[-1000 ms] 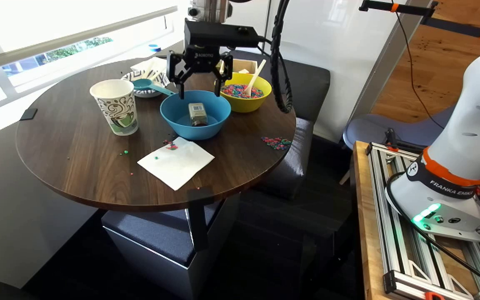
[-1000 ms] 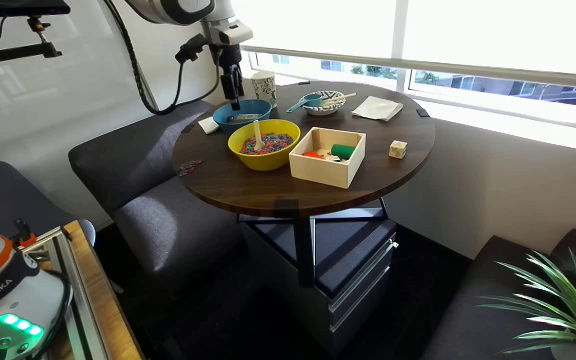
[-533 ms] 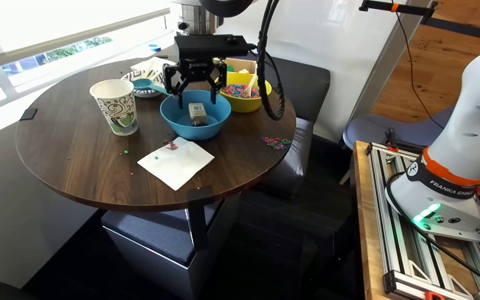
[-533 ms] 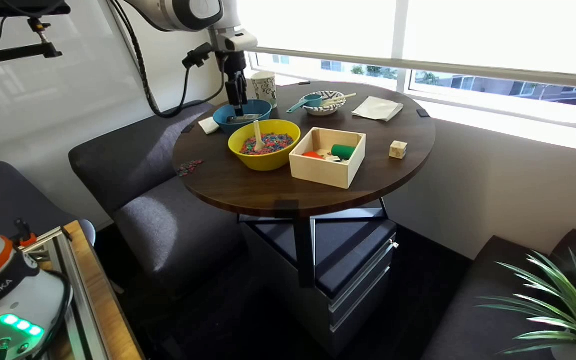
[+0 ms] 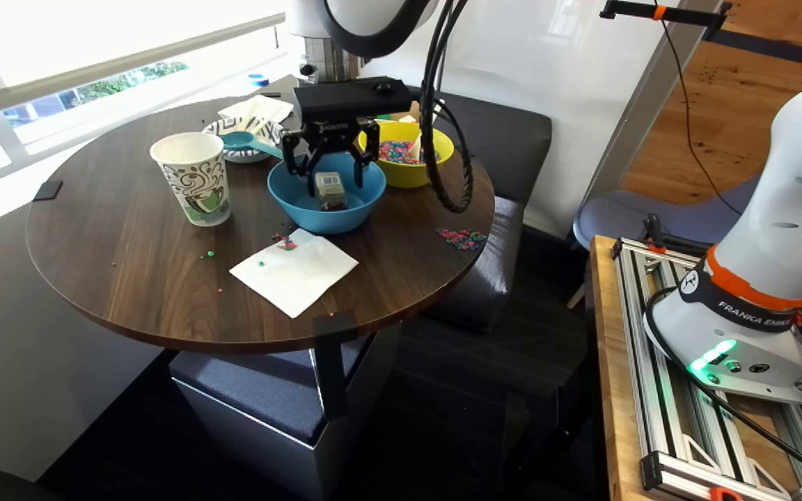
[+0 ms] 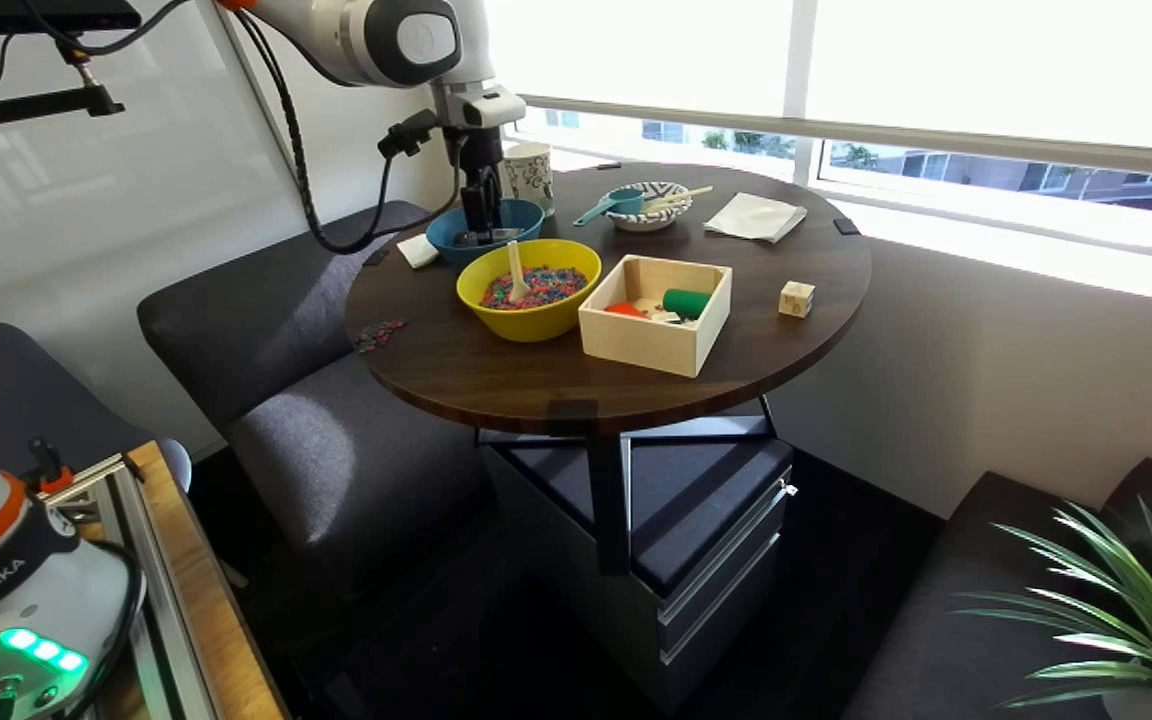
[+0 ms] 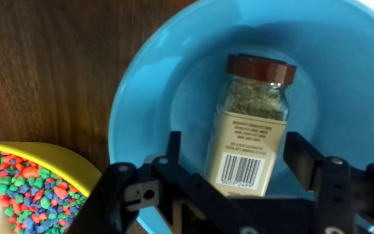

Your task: Remove the spice bottle from the blue bowl put it in the wooden box

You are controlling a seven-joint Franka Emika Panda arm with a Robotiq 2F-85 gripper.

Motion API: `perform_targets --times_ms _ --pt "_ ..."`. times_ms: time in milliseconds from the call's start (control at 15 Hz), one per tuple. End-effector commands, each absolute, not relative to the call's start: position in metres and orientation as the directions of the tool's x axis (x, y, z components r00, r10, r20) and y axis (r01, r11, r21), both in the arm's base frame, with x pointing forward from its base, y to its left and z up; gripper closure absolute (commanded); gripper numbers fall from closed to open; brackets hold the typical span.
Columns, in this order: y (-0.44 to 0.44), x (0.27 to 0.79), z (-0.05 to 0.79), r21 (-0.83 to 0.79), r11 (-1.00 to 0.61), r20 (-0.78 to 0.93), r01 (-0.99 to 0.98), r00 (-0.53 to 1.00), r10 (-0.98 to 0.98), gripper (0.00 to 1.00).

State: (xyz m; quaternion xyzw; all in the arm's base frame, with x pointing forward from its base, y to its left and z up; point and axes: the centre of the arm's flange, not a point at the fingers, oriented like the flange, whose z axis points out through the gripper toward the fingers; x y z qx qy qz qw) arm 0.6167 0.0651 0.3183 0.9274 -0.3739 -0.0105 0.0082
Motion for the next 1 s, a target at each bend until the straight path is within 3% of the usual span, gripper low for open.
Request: perform_targets --times_ms 0,67,333,667,933 --pt "0.067 0.624 0.306 0.001 -0.715 -0.008 -0.699 0.715 -0.699 0.42" --pt "0.067 0.626 0.305 -0.008 -0.717 0.001 -0.697 0.717 -0.697 0.45" --pt "0.071 0.627 0.316 -0.038 -0.728 0.022 -0.685 0.728 -0.686 0.77" --pt "0.066 0.61 0.369 -0.027 -0.768 0.033 -0.64 0.767 -0.641 0.77" --pt "0.038 0.597 0.434 -0.142 -0.712 0.137 -0.688 0.699 -0.702 0.77"
